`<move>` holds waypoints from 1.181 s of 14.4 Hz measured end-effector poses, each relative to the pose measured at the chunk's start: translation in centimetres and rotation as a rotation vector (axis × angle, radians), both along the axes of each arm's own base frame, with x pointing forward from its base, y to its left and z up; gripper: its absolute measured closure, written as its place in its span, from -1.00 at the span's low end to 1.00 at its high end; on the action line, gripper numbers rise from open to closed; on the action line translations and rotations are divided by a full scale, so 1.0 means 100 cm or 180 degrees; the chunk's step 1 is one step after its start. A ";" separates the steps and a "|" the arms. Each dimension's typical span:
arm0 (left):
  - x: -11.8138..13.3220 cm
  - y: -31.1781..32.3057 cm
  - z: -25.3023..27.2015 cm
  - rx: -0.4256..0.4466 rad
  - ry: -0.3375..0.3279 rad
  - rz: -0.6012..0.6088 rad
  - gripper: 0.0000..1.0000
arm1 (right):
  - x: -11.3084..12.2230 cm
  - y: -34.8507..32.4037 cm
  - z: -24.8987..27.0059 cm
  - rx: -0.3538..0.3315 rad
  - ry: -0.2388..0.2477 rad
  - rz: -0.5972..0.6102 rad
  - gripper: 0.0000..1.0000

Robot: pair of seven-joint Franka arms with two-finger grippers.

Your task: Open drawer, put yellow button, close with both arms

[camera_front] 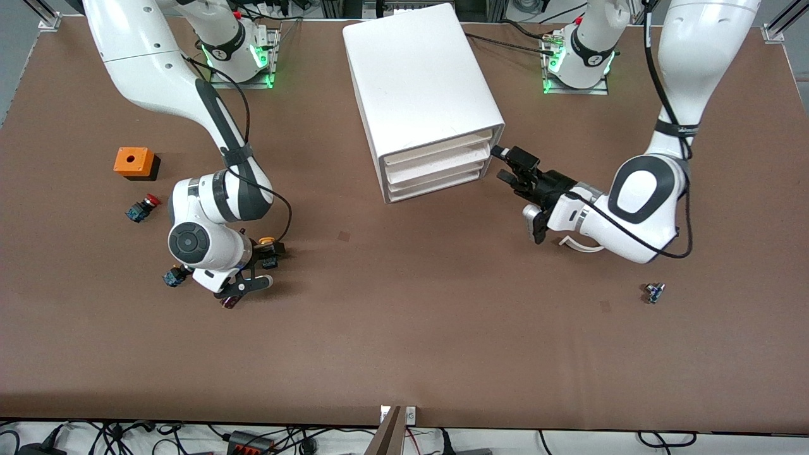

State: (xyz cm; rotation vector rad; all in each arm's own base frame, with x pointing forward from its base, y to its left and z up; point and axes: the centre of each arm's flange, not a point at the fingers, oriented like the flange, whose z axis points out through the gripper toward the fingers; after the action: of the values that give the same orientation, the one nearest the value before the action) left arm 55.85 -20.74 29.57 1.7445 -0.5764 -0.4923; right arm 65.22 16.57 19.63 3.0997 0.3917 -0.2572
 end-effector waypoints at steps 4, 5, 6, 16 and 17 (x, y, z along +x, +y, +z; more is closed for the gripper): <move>-0.034 -0.012 -0.046 -0.0380 -0.0051 0.0111 -0.43 | -0.005 0.008 -0.013 -0.0016 0.0058 0.0042 -1.00; -0.039 -0.017 -0.049 -0.0389 -0.0054 0.0099 -0.28 | -0.006 0.008 -0.016 -0.0020 0.0072 0.0043 -1.00; -0.042 -0.021 -0.051 -0.0386 -0.0051 0.0080 -0.27 | -0.006 0.008 -0.018 -0.0023 0.0082 0.0044 -0.99; -0.070 -0.047 -0.063 -0.0338 0.0061 -0.0057 0.81 | 0.009 0.015 0.009 0.0032 -0.0085 0.0050 0.14; -0.067 -0.043 -0.063 -0.0333 0.0049 -0.0034 0.81 | 0.016 0.017 0.026 0.0058 -0.0179 0.0050 0.14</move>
State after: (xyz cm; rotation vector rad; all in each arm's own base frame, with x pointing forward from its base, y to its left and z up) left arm 49.13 -25.08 23.31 1.6378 -0.5908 -0.4744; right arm 66.86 18.29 22.23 3.1121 0.4193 -0.1668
